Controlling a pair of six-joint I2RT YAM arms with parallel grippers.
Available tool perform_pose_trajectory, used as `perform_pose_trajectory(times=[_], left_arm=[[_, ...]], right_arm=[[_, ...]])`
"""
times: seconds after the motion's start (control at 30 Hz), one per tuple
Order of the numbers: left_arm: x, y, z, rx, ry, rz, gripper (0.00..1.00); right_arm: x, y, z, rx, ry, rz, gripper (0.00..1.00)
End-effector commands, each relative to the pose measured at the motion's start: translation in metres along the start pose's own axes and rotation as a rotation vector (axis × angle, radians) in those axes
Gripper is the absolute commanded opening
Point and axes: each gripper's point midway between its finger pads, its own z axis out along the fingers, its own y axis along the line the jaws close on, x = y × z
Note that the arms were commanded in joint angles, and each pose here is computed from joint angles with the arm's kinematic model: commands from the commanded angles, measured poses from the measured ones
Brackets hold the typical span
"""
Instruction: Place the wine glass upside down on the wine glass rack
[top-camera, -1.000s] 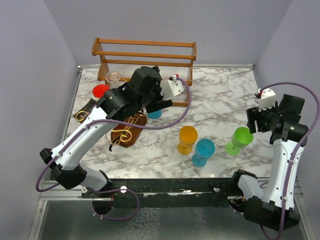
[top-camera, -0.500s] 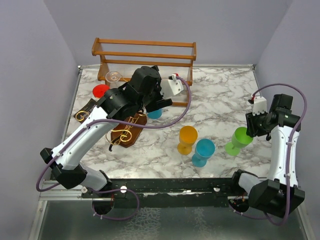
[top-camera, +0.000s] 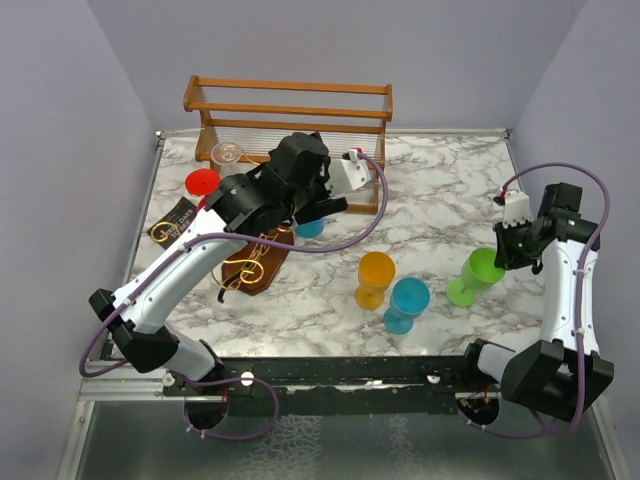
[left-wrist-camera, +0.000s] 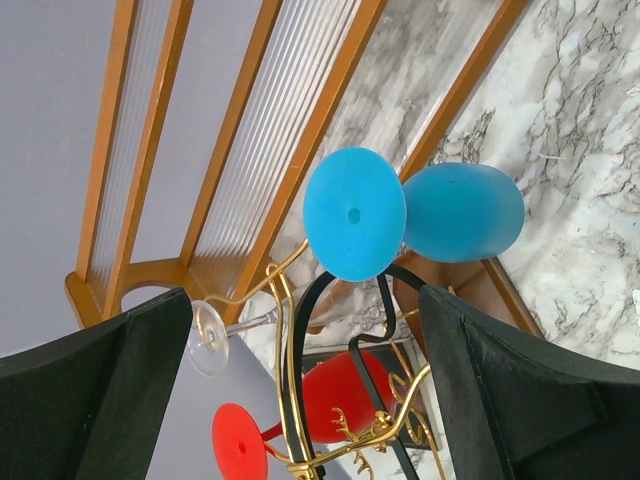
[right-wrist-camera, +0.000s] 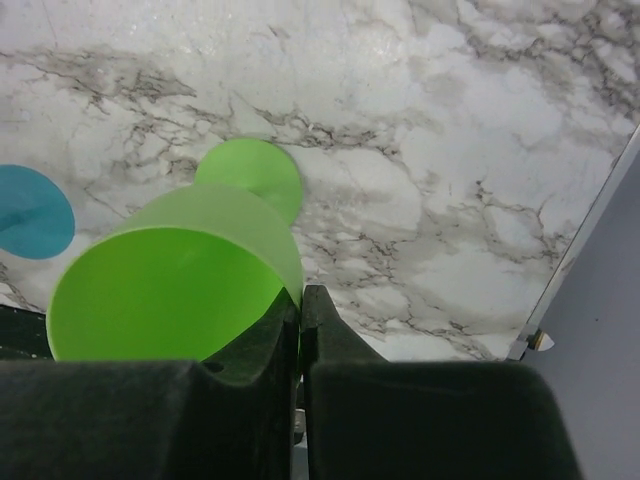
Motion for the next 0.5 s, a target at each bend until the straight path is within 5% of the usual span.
perform_pose_trajectory(times=[0.0, 0.47], left_arm=[[-0.003, 0.015, -0.004, -0.052, -0.008, -0.041, 0.99], [-0.038, 0.051, -0.017, -0.028, -0.191, -0.309, 0.99]], right_arm=[[-0.042, -0.007, -0.023, 0.003, -0.129, -0.064, 0.01], [-0.185, -0.009, -0.13, -0.038, -0.539, -0.15, 0.01]])
